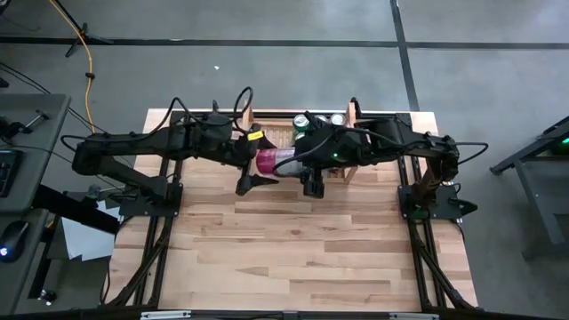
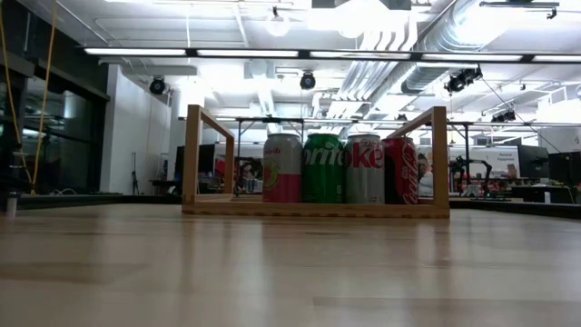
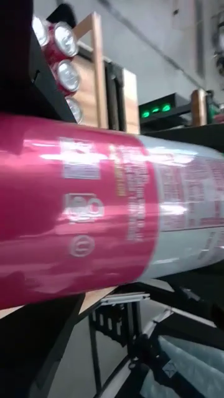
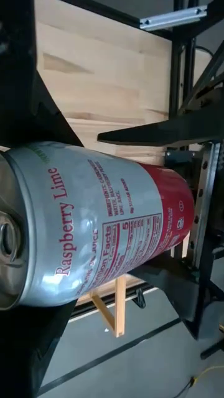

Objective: Place canned beverage on shelf
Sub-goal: Put the pink-white soda can aligned with the other pink-white soda can on the shelf

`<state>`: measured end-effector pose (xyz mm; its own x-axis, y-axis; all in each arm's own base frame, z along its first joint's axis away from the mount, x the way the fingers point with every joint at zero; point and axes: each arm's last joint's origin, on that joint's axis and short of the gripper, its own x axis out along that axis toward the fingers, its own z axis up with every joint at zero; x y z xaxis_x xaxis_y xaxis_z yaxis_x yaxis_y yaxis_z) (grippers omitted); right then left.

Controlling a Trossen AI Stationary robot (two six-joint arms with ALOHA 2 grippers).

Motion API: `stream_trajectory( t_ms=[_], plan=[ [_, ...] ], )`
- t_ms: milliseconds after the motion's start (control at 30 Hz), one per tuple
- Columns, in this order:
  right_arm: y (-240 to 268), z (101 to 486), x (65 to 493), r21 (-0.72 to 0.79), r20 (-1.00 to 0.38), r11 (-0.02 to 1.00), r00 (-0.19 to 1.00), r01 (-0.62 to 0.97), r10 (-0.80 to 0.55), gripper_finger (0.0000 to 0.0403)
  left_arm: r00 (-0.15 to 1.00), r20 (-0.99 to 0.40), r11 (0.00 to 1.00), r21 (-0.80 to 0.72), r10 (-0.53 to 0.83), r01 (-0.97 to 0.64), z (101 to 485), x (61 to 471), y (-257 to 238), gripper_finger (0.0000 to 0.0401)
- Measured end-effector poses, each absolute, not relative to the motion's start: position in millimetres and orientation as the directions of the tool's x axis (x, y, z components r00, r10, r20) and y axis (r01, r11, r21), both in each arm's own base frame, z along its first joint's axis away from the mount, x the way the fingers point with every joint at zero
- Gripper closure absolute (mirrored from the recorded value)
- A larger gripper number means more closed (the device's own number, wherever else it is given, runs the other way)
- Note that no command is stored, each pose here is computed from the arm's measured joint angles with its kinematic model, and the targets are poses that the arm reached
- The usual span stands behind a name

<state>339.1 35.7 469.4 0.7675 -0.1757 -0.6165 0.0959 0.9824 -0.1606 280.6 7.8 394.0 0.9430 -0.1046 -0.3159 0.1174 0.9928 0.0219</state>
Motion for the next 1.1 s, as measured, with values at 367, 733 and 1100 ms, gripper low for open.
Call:
stream_trajectory(
  t_ms=[367,733,1100],
  plan=[
    [35,470,340,-0.156,-0.615,0.984,0.770,0.091,-0.169,0.0124,0.958,-0.272,0.993,0.050,-0.092,0.109,399,280,9,0.0126],
    [32,469,332,-0.192,-0.637,0.972,0.736,0.138,-0.230,0.0023,0.929,-0.371,0.997,0.079,0.005,0.026,392,272,18,0.0126],
    [13,474,288,-0.185,-0.749,0.948,0.587,0.258,-0.306,0.0047,0.980,-0.163,0.993,-0.023,0.114,-0.119,387,226,24,0.0126]
  ],
)
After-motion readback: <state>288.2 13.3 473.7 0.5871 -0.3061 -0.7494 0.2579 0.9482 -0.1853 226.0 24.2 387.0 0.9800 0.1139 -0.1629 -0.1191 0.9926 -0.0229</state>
